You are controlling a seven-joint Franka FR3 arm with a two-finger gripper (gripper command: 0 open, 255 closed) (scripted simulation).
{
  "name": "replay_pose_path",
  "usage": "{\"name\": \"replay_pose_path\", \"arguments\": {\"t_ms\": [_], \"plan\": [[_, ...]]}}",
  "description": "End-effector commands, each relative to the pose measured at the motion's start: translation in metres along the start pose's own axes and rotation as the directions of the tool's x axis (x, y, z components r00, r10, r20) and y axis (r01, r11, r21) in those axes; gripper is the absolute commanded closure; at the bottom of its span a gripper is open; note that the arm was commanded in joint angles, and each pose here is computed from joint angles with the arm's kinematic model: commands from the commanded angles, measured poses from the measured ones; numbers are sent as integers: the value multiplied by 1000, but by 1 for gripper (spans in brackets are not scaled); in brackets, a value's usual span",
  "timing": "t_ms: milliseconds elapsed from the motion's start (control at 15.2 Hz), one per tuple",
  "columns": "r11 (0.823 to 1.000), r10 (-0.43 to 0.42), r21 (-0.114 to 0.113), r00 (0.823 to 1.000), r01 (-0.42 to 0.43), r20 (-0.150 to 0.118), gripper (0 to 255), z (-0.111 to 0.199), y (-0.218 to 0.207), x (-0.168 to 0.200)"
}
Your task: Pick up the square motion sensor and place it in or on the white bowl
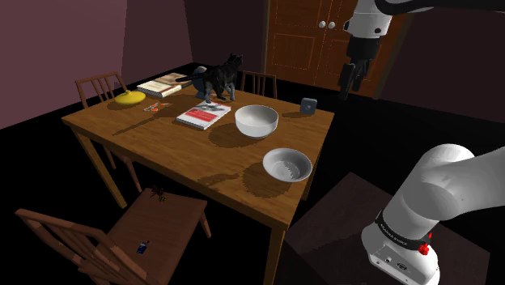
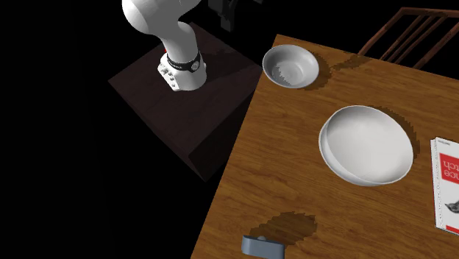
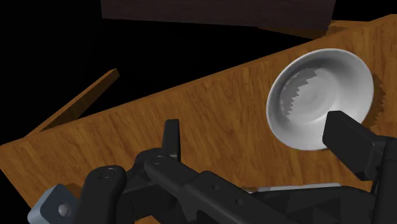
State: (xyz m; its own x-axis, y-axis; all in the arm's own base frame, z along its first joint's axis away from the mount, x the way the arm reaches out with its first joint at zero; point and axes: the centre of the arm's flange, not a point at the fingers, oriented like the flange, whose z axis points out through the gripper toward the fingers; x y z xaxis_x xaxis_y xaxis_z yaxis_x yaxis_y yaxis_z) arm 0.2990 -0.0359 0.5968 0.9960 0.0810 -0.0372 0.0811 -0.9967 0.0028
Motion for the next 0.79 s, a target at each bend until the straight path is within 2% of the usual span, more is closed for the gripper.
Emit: {"name": "replay_pose_path", "arguments": {"t_ms": [0, 726], "plan": [[1000, 0, 0, 1000, 0, 0, 0, 0, 0, 0], [997, 75, 9, 997, -75, -31, 0, 65, 93, 87]]}}
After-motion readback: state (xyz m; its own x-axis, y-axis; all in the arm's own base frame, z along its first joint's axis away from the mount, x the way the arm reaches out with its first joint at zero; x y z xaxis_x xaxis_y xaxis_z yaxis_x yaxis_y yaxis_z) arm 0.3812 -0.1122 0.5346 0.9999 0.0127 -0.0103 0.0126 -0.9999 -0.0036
